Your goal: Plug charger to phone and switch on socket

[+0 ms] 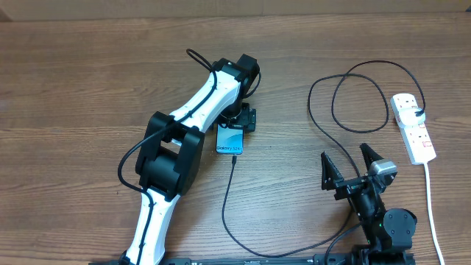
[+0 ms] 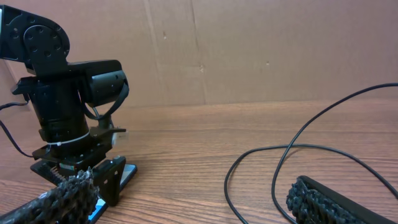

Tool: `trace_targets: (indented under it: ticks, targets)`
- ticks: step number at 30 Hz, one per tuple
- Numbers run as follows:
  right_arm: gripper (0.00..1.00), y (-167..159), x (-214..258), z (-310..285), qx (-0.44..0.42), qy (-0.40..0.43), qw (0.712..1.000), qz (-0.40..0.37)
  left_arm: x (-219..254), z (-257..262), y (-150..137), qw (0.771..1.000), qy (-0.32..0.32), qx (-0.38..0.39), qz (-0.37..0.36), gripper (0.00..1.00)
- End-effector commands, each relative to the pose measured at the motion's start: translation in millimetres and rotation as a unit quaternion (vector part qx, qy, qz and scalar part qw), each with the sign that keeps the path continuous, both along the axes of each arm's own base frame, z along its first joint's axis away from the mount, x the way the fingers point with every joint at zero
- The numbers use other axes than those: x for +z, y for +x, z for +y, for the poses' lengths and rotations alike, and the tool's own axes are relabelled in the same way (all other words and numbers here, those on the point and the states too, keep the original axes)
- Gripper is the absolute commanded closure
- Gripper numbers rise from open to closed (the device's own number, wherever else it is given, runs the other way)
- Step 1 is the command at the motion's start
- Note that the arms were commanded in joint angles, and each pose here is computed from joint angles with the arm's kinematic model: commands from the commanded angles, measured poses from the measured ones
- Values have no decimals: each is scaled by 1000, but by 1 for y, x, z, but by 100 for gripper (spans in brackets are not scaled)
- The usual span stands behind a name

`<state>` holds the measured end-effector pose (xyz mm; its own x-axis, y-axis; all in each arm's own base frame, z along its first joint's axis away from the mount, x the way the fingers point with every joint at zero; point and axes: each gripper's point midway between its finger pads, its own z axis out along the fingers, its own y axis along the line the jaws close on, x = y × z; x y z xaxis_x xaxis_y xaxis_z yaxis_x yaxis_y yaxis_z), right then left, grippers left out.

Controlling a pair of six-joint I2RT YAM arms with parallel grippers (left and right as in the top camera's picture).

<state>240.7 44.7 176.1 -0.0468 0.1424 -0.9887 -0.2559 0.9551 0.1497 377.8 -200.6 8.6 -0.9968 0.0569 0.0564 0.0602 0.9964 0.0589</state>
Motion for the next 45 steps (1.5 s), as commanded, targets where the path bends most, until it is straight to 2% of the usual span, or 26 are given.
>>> trace_targets:
  ticks: [1,4,26,45]
  targets:
    - [0,0,-2,-1,-2,0,1000,-2,-8,-9,-5,1000,-19,5,15,0]
    - [0,0,-2,-1,-2,0,1000,-2,-8,-14,-5,999,-33,6,17,0]
    - [0,0,-2,-1,-2,0,1000,-2,-21,-6,-7,998,-15,54,10,0]
    - [0,0,-2,-1,-2,0,1000,-2,-17,11,-30,997,27,51,54,0]
